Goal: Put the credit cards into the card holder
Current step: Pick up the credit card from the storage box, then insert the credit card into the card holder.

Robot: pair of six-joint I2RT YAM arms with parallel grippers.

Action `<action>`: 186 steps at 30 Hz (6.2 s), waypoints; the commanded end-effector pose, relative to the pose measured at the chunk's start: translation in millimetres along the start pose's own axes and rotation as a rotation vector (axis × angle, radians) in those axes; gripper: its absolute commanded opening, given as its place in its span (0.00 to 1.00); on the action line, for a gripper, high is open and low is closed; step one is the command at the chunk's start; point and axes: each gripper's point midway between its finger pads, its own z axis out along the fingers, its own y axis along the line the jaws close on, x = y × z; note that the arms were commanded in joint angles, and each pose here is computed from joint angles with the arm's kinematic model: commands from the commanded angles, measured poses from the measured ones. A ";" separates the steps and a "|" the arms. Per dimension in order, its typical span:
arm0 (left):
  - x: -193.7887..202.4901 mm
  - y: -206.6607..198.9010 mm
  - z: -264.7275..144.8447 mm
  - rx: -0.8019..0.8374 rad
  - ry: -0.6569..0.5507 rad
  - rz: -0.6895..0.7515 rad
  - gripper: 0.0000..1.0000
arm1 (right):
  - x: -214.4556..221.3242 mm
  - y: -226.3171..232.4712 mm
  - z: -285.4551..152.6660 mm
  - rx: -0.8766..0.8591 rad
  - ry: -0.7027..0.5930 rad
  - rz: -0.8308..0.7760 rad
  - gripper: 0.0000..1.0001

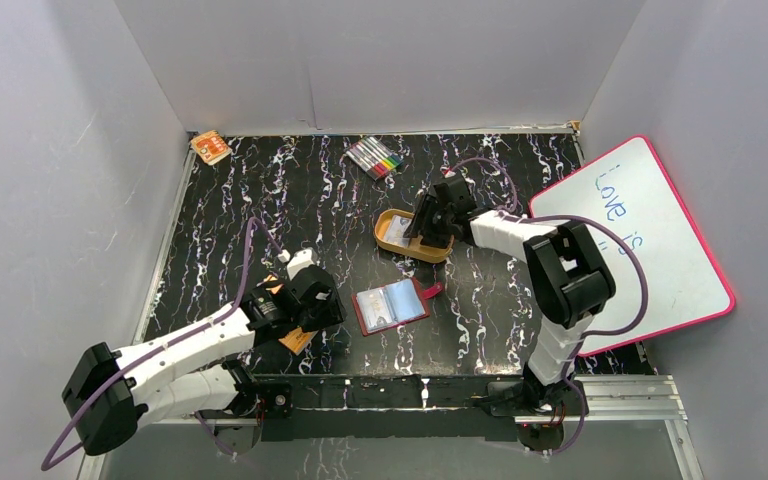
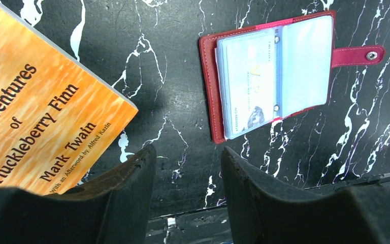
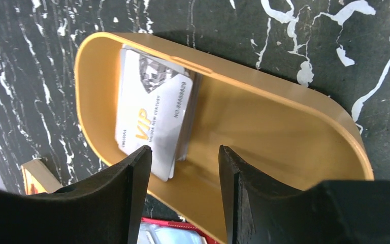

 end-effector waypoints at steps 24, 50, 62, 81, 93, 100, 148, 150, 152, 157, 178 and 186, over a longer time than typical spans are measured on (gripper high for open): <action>-5.5 5.1 0.6 -0.048 -0.011 0.029 0.48 | 8.9 -7.1 7.9 -0.007 0.020 0.051 0.39; -2.8 5.1 2.7 -0.052 0.002 0.029 0.47 | 3.6 -7.8 -9.3 -0.055 -0.029 0.083 0.10; -3.8 3.9 1.9 -0.044 -0.004 0.026 0.47 | -4.3 -3.9 -29.9 -0.086 -0.061 0.107 0.01; -50.4 -20.0 -20.5 0.003 -0.164 0.102 0.48 | -9.7 46.5 -159.3 -0.235 0.016 0.410 0.00; -43.3 -64.7 -32.3 0.219 -0.099 0.193 0.61 | 5.7 63.5 -208.7 -0.348 0.046 0.320 0.00; -3.8 -94.6 -26.7 0.301 -0.014 0.269 0.83 | 42.5 16.3 -205.0 -0.221 0.093 -0.020 0.00; 31.1 -65.1 104.1 -0.272 0.115 0.546 0.30 | 120.3 -48.1 -187.6 -0.242 0.128 -0.165 0.00; 31.4 -63.6 102.5 -0.270 0.114 0.539 0.24 | 121.8 -46.0 -186.9 -0.256 0.141 -0.167 0.00; 31.4 -63.4 100.6 -0.264 0.112 0.531 0.19 | 123.7 -43.0 -186.2 -0.278 0.156 -0.170 0.00; 32.9 -62.1 98.0 -0.253 0.115 0.520 0.07 | 132.2 -36.2 -183.5 -0.339 0.213 -0.175 0.00; 39.1 -50.2 94.3 -0.250 0.128 0.507 0.00 | 126.8 -7.5 -156.4 -0.441 0.310 -0.222 0.00; 35.0 -52.9 89.3 -0.237 0.112 0.499 0.00 | 132.5 -14.7 -128.0 -0.392 0.372 -0.197 0.00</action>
